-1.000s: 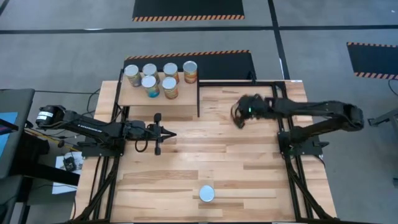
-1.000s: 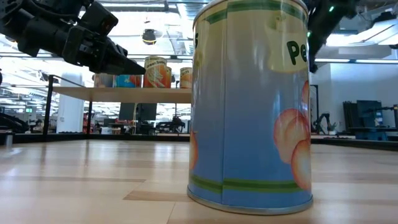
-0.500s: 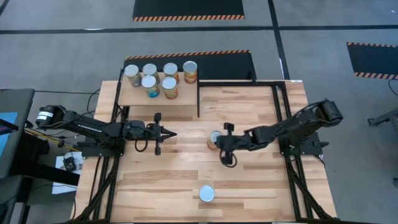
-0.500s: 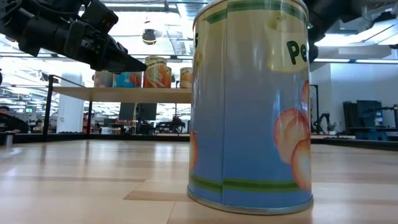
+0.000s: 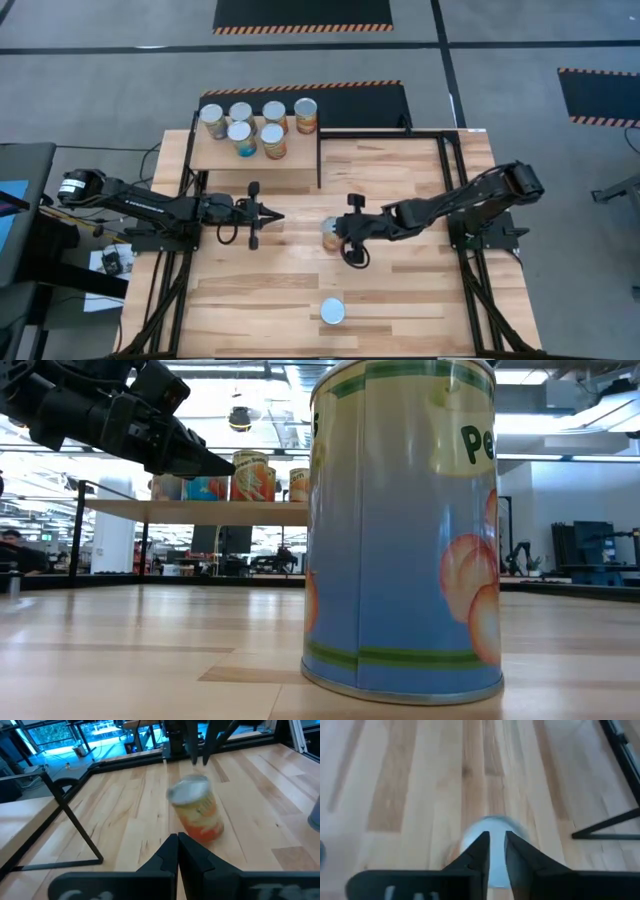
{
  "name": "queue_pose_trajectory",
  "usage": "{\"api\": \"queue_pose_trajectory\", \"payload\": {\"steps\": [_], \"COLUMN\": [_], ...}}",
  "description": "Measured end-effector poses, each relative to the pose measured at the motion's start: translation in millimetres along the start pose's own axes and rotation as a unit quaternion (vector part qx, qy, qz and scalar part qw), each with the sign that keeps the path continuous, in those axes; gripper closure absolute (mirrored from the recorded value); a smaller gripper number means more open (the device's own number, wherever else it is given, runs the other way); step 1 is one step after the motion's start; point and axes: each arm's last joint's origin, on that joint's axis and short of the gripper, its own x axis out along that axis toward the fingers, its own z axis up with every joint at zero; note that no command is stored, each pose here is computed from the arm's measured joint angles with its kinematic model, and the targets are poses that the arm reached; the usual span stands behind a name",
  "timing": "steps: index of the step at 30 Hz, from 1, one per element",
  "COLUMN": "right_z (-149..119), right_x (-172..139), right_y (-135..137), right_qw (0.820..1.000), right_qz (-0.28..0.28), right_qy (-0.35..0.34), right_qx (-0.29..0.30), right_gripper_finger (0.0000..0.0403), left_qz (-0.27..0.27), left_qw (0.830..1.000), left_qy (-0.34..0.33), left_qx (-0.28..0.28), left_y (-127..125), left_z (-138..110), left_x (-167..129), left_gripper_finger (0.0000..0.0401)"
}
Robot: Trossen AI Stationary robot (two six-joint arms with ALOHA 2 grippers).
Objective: Pick and place cans onto a shelf
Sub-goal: Put the canned corn on the shelf aligned with the other canned corn
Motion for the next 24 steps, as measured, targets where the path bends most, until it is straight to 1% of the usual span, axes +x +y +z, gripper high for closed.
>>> {"api": "queue_pose_trajectory", "payload": {"steps": [2, 4, 8, 11, 14, 16, 20, 23, 24], "right_z": [5.5, 4.4, 4.9, 7.9, 12.9, 17.2, 19.3, 17.4, 16.7], "right_x": [-3.0, -3.9, -4.5, -7.5, -12.2, -10.6, -2.1, 4.4, 7.0], "right_y": [-0.5, -0.9, 1.9, 10.5, 21.8, 32.4, 52.0, 57.2, 56.6], "right_qw": [1.0, 1.0, 0.997, 0.993, 0.991, 0.991, 0.997, 0.999, 0.998], "right_qz": [0.0, -0.001, 0.002, 0.015, 0.03, 0.039, 0.048, 0.043, 0.04], "right_qy": [-0.002, 0.011, 0.008, -0.009, -0.018, -0.021, -0.002, 0.031, 0.041], "right_qx": [0.014, 0.027, 0.077, 0.115, 0.132, 0.125, 0.06, 0.012, 0.005], "right_gripper_finger": [0.0313, 0.0298, 0.0274, 0.0261, 0.0252, 0.0247, 0.0245, 0.0247, 0.0248], "left_qz": [0.0, 0.0, -0.001, -0.001, -0.001, -0.001, -0.001, -0.001, -0.001], "left_qw": [1.0, 1.0, 1.0, 1.0, 1.0, 1.0, 1.0, 1.0, 1.0], "left_qy": [0.0, 0.0, 0.002, 0.003, 0.002, 0.003, 0.002, 0.002, 0.002], "left_qx": [-0.002, -0.003, -0.004, -0.004, -0.004, -0.004, -0.004, -0.004, -0.006], "left_y": [0.0, 0.0, -0.1, -0.1, -0.1, -0.1, -0.1, -0.1, -0.1], "left_z": [0.0, 0.0, -0.3, -0.5, -0.5, -0.5, -0.5, -0.4, -0.4], "left_x": [0.0, 0.0, 0.0, 0.0, 0.0, 0.0, 0.0, 0.0, 0.0], "left_gripper_finger": [0.0401, 0.0401, 0.0401, 0.0401, 0.0401, 0.0401, 0.0401, 0.0401, 0.0401]}}
